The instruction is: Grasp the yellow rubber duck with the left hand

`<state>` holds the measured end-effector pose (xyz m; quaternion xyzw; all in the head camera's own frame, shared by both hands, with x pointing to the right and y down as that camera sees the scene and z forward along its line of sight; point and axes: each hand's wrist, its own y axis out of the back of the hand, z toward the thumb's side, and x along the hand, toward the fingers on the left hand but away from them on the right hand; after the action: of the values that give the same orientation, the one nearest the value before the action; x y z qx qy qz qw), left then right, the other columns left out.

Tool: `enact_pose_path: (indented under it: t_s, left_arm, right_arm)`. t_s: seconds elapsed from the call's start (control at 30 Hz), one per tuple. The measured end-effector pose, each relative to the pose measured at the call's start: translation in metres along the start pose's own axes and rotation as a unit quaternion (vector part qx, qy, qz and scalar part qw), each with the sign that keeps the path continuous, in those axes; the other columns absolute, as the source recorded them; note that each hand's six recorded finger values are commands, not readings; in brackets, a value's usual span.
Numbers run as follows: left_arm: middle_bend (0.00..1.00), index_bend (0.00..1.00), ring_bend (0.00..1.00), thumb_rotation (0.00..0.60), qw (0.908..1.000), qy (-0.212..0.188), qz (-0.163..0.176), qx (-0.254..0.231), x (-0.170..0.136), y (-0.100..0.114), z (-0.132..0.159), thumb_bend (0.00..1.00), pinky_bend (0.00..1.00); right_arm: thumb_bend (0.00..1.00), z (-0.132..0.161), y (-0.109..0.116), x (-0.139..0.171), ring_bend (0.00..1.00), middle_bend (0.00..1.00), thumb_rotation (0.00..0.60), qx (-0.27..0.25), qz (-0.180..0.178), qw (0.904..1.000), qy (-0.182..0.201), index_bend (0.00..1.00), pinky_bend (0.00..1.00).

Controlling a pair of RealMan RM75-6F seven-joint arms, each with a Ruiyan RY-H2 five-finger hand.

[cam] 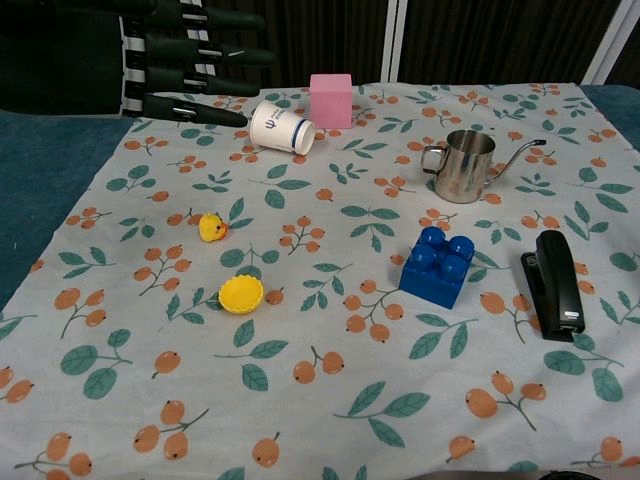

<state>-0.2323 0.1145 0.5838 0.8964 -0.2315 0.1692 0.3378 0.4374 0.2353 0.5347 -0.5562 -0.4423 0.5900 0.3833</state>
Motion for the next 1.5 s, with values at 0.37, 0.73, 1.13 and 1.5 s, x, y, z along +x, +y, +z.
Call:
enact_pose_path:
  t_s: [0.37, 0.73, 1.13, 1.5]
  left_arm:
    - [0.04, 0.10, 0.00, 0.600, 0.9986, 0.016, 0.027, 0.042, 0.000, 0.006, -0.008, 0.27, 0.00]
    - [0.04, 0.10, 0.00, 0.600, 0.9980, 0.021, 0.026, 0.054, 0.000, 0.005, -0.009, 0.27, 0.00]
    - [0.04, 0.10, 0.00, 0.600, 0.9961, 0.029, 0.032, 0.077, 0.001, 0.008, -0.012, 0.27, 0.00]
    - [0.03, 0.10, 0.00, 0.600, 0.9683, 0.056, 0.075, 0.232, -0.001, 0.031, -0.019, 0.26, 0.00]
  right_arm:
    - [0.16, 0.000, 0.000, 0.000, 0.08, 0.03, 0.600, -0.001, 0.000, 1.0000, 0.001, 0.07, 0.16]
    - [0.16, 0.000, 0.000, 0.000, 0.08, 0.03, 0.600, -0.001, 0.002, 1.0000, 0.000, 0.07, 0.16]
    - [0.16, -0.001, -0.001, 0.000, 0.08, 0.03, 0.600, 0.000, 0.003, 1.0000, -0.001, 0.07, 0.16]
    - [0.16, -0.001, -0.001, 0.000, 0.08, 0.03, 0.600, -0.001, 0.003, 1.0000, -0.001, 0.07, 0.16]
